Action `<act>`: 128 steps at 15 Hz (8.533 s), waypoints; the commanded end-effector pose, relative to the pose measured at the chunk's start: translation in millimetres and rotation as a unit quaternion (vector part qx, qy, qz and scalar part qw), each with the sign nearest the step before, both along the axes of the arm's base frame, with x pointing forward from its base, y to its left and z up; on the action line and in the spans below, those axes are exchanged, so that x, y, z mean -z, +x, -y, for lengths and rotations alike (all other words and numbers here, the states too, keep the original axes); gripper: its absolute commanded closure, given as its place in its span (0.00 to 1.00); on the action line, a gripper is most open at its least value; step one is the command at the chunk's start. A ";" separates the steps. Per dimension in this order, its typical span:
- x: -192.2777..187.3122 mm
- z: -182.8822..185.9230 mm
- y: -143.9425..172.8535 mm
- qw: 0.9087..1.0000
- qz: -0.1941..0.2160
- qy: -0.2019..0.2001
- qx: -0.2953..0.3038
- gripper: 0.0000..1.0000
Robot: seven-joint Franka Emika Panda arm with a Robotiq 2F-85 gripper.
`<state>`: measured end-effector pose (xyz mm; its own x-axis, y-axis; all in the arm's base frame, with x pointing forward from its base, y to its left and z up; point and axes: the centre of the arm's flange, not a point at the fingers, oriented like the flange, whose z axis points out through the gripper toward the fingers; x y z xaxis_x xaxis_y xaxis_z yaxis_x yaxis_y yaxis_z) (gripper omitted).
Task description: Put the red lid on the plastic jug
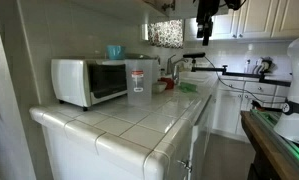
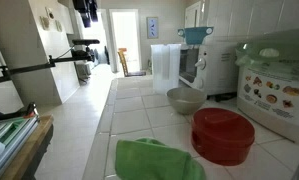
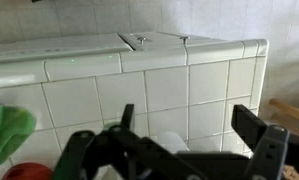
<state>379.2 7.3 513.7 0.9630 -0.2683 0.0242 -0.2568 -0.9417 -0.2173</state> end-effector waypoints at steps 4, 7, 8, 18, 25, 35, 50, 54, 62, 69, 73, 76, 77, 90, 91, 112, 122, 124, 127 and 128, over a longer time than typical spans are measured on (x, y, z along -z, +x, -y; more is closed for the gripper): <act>0.0 0.0 0.0 1.000 0.000 0.000 0.000 0.00; 0.0 0.0 0.0 1.000 0.000 0.000 0.000 0.00; 0.0 0.0 0.0 1.000 0.000 0.000 0.000 0.00; 5.2 47.7 23.3 0.995 0.075 -0.035 0.046 0.00; 28.8 110.1 59.7 0.984 0.097 -0.114 0.094 0.00; 76.7 188.2 112.7 0.976 0.092 -0.093 0.175 0.00; 98.2 209.3 114.9 0.974 0.059 -0.107 0.189 0.00; 105.4 225.3 122.2 0.972 0.078 -0.131 0.181 0.00; 142.7 264.9 138.9 0.980 0.032 -0.122 0.152 0.00; 157.2 290.1 169.6 0.985 0.010 -0.140 0.102 0.00; 159.8 281.7 168.1 0.982 0.011 -0.145 0.120 0.00; 160.0 282.9 171.4 0.983 0.008 -0.146 0.115 0.00; 161.4 280.6 170.2 0.982 0.014 -0.150 0.111 0.00; 190.5 307.8 189.4 0.986 -0.001 -0.146 0.083 0.00; 191.9 311.5 193.2 0.987 -0.001 -0.144 0.078 0.00; 212.6 317.6 220.8 0.990 -0.043 -0.128 -0.049 0.37; 203.8 316.3 223.1 0.989 -0.044 -0.132 -0.044 0.92; 200.1 315.0 222.5 0.989 -0.044 -0.136 -0.039 0.92; 191.9 307.5 219.8 0.988 -0.040 -0.144 -0.031 0.92; 189.3 303.4 218.6 0.988 -0.037 -0.145 -0.032 0.92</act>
